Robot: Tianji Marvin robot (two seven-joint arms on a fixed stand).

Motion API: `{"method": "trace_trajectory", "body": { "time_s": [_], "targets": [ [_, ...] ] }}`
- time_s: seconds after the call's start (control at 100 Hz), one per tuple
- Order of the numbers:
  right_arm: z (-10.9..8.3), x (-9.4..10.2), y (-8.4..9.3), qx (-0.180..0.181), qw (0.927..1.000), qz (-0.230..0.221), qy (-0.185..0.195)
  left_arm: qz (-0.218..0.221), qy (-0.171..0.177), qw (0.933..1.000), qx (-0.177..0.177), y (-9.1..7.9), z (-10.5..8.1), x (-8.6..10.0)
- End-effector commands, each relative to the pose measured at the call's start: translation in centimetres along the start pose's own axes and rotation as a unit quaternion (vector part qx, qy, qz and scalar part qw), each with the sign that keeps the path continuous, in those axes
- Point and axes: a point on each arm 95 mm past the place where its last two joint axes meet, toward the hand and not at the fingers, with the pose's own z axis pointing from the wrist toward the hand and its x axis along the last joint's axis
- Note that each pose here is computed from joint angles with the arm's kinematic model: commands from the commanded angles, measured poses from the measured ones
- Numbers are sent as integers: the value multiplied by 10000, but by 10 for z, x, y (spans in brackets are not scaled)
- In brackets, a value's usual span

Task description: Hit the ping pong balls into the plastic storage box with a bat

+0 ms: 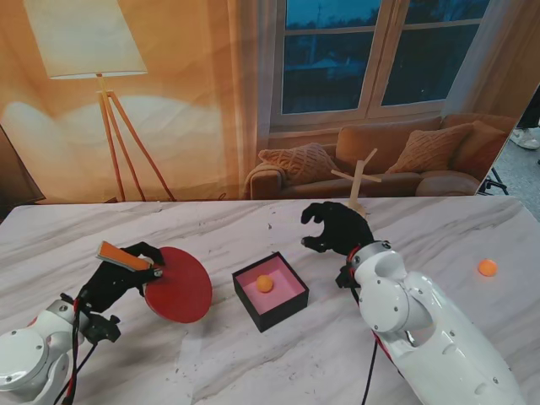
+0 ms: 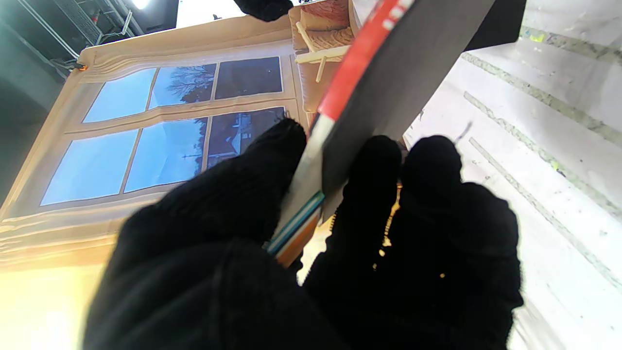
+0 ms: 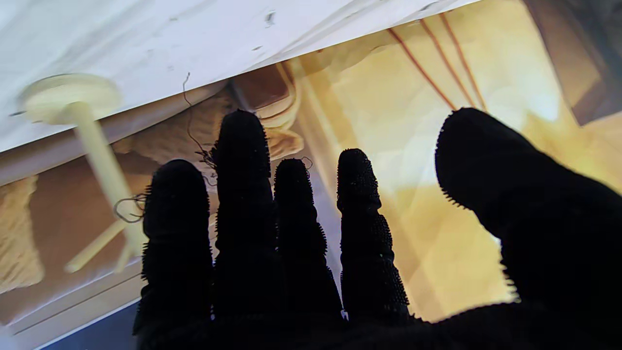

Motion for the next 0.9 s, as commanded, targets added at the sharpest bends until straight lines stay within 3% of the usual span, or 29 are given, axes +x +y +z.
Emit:
{"method": "trace_trajectory", "body": {
  "time_s": [0.0, 0.42, 0.89],
  "targets": [
    [-6, -25, -5, 142, 9994, -141, -294, -31, 45, 10000, -19, 2, 0, 4],
    [-47, -99, -7, 209, 9906, -786, -1099, -85, 40, 9999, -64, 2, 4, 2],
    [-78, -150, -6, 234, 9781, -1234, -1661, -155, 61, 9997, -155, 3, 9, 2]
  ]
}}
